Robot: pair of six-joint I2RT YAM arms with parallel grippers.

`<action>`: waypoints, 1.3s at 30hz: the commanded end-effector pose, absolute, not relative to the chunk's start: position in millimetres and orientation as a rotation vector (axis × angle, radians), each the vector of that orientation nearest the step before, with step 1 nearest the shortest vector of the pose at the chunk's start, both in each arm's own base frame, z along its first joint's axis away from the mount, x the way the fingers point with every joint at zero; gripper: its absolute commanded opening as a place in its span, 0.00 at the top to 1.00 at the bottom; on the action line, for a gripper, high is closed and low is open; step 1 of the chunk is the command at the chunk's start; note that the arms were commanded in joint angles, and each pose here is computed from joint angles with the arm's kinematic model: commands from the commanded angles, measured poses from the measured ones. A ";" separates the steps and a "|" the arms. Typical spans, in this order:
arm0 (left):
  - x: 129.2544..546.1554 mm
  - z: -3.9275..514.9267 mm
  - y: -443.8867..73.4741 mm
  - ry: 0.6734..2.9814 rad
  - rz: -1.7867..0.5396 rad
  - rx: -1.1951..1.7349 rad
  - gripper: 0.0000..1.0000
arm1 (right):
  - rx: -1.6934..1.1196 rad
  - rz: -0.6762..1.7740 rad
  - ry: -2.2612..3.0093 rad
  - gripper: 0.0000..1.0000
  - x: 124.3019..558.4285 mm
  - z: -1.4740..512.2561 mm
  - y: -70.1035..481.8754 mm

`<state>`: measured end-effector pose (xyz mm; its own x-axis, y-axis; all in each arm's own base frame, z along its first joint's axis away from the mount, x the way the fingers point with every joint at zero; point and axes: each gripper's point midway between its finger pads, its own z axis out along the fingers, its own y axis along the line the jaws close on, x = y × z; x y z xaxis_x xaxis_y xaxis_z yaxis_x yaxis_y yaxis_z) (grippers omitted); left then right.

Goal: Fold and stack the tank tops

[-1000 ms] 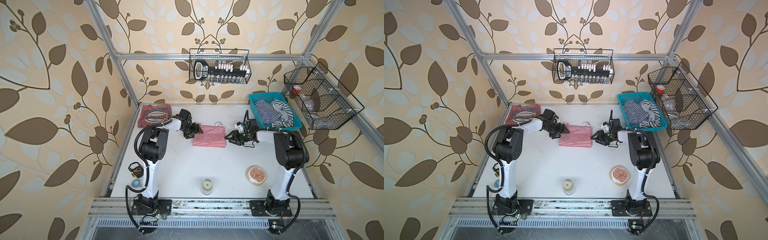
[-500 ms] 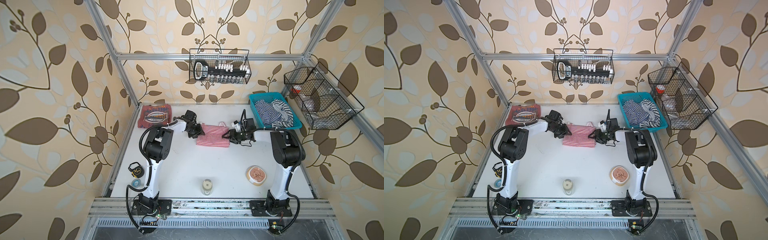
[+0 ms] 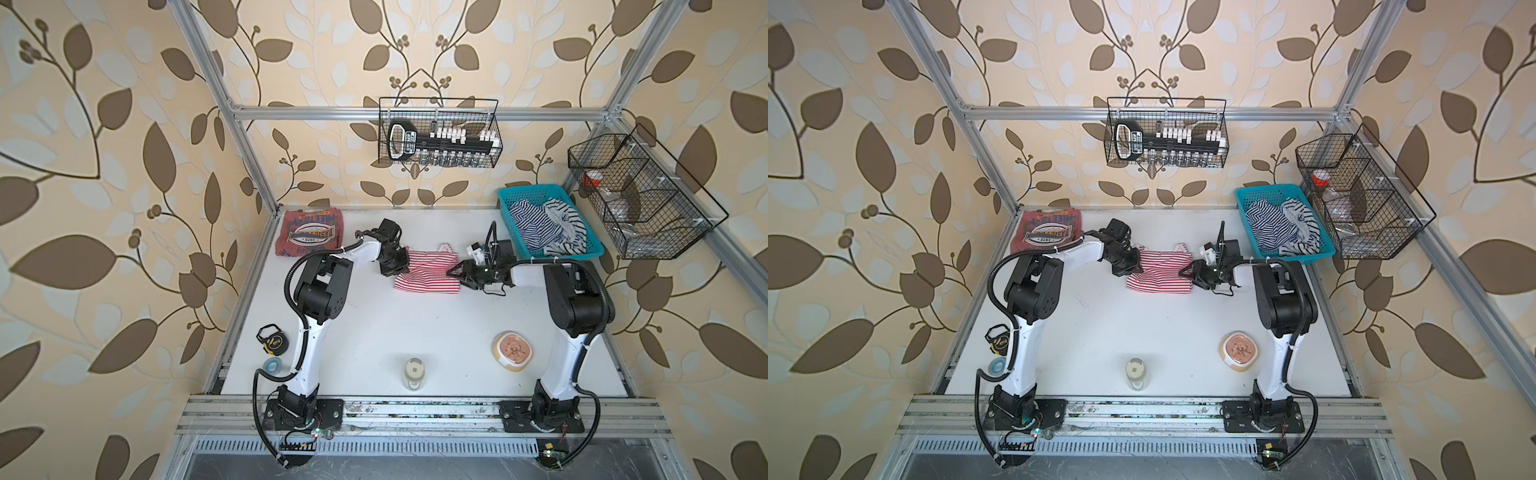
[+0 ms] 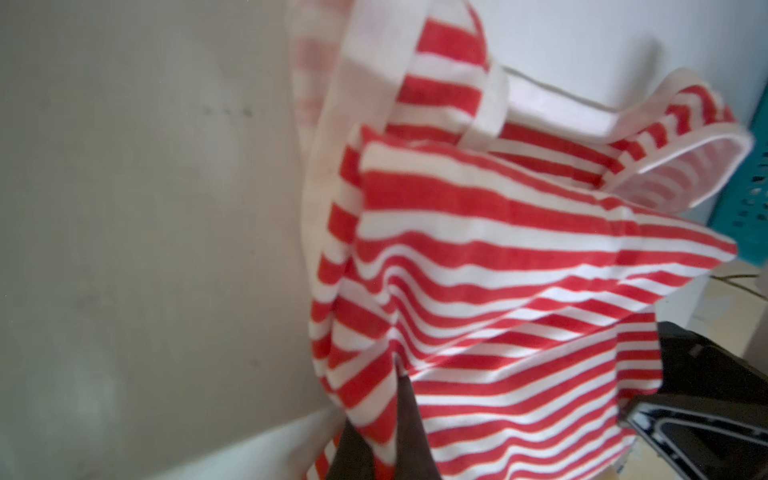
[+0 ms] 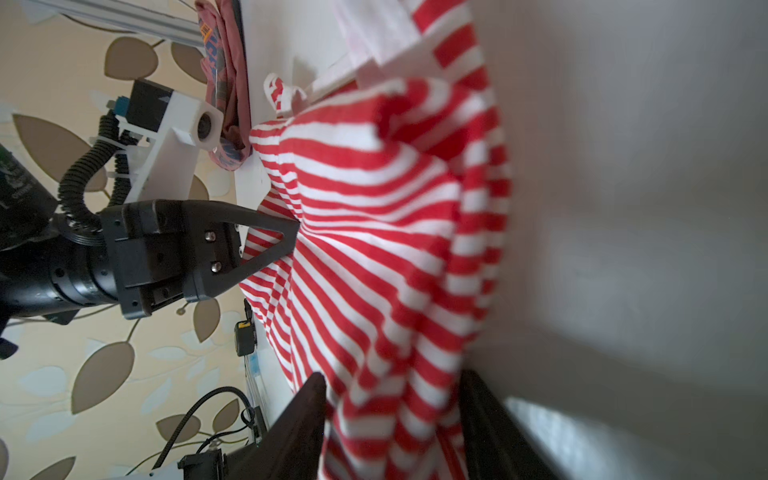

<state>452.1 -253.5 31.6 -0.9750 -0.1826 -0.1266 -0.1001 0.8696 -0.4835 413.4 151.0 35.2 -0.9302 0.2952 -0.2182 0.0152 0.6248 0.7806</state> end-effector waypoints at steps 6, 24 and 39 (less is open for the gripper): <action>487.2 53.7 -149.7 2.919 -0.086 -0.145 1.00 | 0.289 1.101 2.484 0.49 388.1 67.6 126.4; 567.4 144.7 -68.6 2.619 0.105 -0.040 1.00 | 0.310 1.084 2.503 0.54 374.0 63.5 123.2; 570.7 214.2 -1.7 2.476 0.174 -0.067 1.00 | 0.310 1.100 2.515 0.55 374.2 54.2 130.2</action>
